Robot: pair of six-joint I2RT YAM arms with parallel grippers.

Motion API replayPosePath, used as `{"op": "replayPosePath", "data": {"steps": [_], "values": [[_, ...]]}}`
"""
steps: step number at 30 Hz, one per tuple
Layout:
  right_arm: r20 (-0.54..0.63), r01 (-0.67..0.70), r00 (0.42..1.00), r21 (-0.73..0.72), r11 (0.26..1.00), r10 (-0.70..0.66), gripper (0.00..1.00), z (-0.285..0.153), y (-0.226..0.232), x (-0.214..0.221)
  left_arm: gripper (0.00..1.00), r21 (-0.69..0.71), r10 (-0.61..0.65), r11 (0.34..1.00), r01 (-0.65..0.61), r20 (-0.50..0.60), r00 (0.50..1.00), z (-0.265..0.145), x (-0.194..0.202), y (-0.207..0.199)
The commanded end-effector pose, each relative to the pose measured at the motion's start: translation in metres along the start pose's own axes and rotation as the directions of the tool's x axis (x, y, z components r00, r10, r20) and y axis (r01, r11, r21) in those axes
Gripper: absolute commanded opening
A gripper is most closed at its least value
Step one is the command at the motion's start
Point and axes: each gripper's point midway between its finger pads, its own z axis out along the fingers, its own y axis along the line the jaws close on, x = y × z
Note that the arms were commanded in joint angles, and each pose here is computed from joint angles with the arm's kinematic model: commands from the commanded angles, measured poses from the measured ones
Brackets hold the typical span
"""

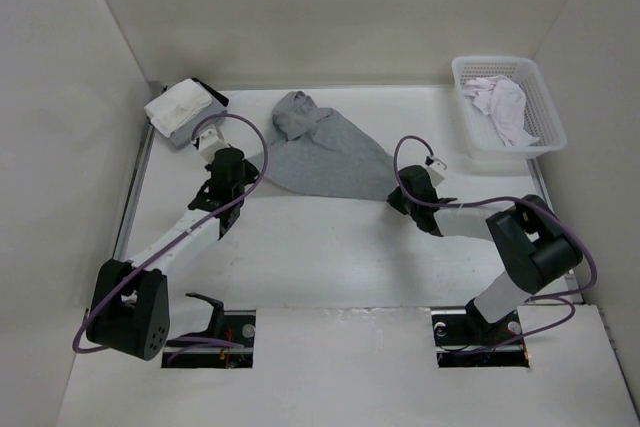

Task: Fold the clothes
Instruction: Flatten the tank top out

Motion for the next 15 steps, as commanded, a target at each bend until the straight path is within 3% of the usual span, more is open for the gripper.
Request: {"op": "replayPosePath", "data": {"steps": [1, 4, 7, 11, 15], "values": [[0.014, -0.006, 1.000, -0.005, 1.000, 0.006, 0.02, 0.000, 0.002, -0.003, 0.04, 0.031, -0.038, 0.999, 0.037, 0.032, 0.999, -0.004, -0.010, -0.006], [0.087, 0.012, 0.996, -0.046, 0.999, -0.008, 0.00, -0.015, 0.014, -0.025, 0.03, 0.054, -0.056, 0.997, 0.054, 0.028, 0.998, -0.005, -0.013, -0.012], [0.184, 0.078, 0.982, -0.162, 0.984, -0.048, 0.00, -0.060, 0.048, -0.057, 0.02, 0.138, -0.099, 0.986, 0.091, 0.057, 0.993, -0.018, -0.037, -0.038], [0.384, 0.189, 0.920, -0.275, 0.943, -0.072, 0.00, -0.160, 0.091, -0.124, 0.02, 0.308, -0.208, 0.938, 0.161, 0.125, 0.970, -0.062, -0.093, -0.086], [0.568, 0.261, 0.822, -0.332, 0.906, -0.028, 0.00, -0.271, 0.112, -0.193, 0.02, 0.481, -0.347, 0.853, 0.201, 0.235, 0.908, -0.136, -0.175, -0.116]]}}
